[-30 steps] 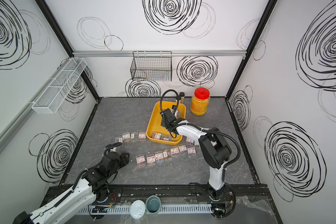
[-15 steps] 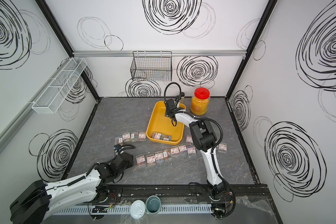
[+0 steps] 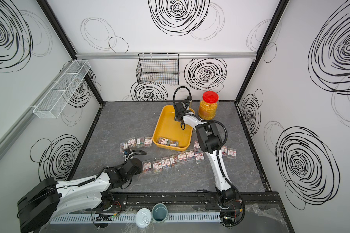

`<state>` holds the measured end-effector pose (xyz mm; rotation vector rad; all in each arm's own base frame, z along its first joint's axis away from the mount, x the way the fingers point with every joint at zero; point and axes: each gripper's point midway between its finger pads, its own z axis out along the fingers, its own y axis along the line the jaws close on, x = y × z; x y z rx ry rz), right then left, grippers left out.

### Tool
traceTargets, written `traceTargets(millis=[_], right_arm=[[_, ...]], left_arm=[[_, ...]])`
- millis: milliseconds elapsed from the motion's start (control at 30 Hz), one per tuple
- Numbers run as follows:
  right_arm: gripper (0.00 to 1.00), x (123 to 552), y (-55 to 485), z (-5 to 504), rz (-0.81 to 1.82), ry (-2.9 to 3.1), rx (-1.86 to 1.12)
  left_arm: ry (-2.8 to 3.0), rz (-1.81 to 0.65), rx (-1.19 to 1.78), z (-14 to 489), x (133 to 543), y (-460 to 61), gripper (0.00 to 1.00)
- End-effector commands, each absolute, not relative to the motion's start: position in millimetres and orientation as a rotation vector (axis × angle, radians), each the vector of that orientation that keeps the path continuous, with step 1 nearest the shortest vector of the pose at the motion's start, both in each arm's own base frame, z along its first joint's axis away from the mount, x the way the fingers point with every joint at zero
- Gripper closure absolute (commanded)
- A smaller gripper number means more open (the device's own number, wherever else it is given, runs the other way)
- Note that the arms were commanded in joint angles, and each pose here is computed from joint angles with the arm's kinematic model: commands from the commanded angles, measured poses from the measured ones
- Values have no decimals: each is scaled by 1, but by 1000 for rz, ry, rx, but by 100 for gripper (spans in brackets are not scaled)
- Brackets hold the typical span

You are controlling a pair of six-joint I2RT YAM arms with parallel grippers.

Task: Take the paper clips out of the storage box
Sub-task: Pick up the boxed paper clips from the storage box.

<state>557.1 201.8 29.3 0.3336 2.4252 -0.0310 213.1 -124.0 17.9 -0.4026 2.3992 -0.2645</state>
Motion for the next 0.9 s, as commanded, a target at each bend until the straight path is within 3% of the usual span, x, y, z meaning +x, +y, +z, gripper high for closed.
traceTargets(millis=[0, 133, 533, 867], right_arm=[[8, 562, 200, 25, -15, 2448, 318], [10, 563, 202, 21, -1, 2461, 289], [34, 561, 213, 32, 25, 2458, 225], [52, 538, 230, 109, 83, 2357, 143]], left_arm=[[2412, -273, -383, 19, 215, -133, 52], [2425, -281, -360, 20, 213, -143, 52], [2414, -321, -393, 24, 203, -151, 52], [2340, -237, -469, 50, 214, -114, 52]])
